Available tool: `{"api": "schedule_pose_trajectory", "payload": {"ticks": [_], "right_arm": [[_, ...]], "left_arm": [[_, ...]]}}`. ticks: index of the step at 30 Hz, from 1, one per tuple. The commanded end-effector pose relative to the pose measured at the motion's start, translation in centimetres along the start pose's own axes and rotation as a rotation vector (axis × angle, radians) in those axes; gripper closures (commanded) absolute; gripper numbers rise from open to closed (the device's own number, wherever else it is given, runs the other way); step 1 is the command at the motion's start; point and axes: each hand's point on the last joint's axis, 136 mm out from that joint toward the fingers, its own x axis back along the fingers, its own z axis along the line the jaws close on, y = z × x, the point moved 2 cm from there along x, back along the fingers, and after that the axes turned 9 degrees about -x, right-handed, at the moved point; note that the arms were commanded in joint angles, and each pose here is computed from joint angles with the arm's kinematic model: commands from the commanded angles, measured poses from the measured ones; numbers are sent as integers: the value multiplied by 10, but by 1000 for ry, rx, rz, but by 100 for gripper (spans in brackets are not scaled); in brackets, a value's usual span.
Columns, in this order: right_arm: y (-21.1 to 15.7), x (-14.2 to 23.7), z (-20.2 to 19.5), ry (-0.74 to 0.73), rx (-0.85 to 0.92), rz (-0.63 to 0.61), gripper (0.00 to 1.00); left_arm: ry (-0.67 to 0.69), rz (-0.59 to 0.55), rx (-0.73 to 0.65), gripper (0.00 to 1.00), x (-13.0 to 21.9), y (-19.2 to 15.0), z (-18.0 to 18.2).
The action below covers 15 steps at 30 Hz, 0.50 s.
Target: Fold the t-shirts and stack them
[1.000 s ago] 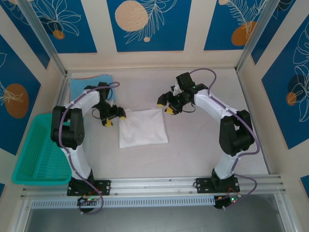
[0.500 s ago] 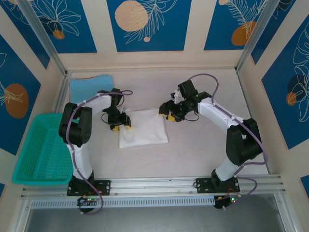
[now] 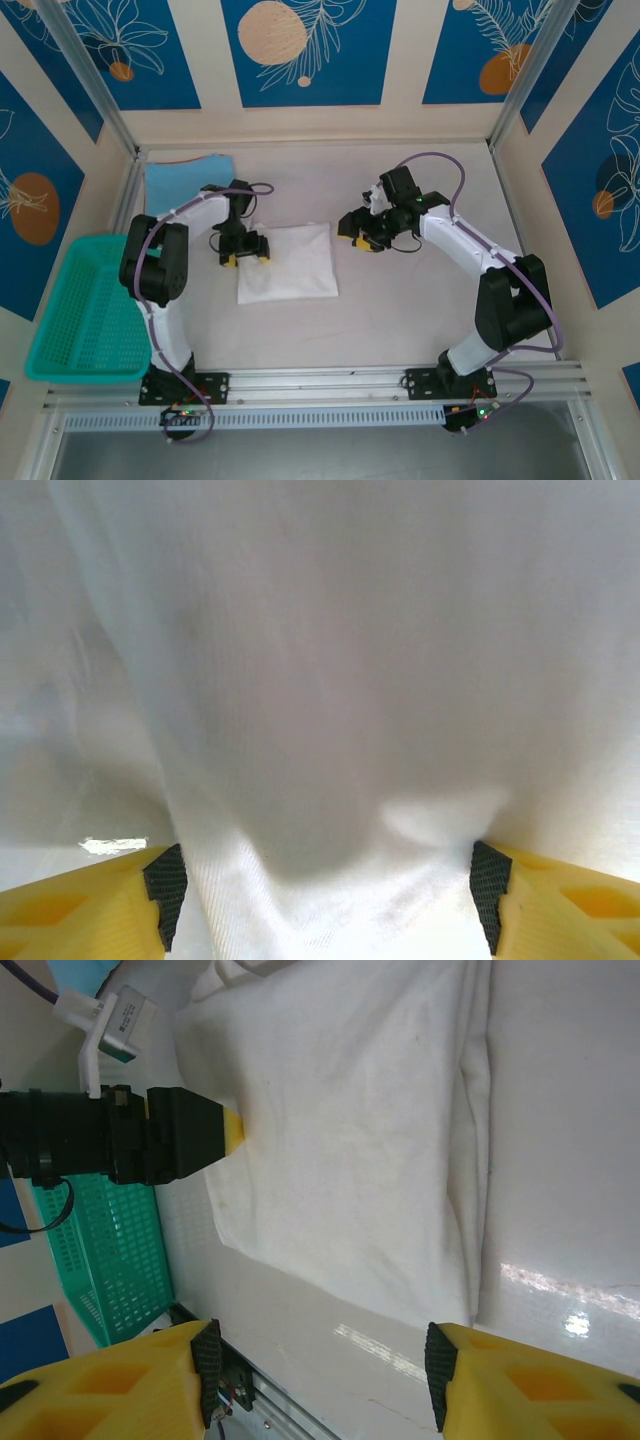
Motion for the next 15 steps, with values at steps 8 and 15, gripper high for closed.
{"api": "schedule_pose_trajectory", "payload": {"ticks": [8, 15], "right_arm": [[-1, 0, 3, 16, 6, 26, 41], [1, -2, 2, 15, -6, 32, 42]], "left_arm": [[71, -24, -41, 32, 13, -7, 11], [116, -5, -33, 40, -9, -3, 20]]}}
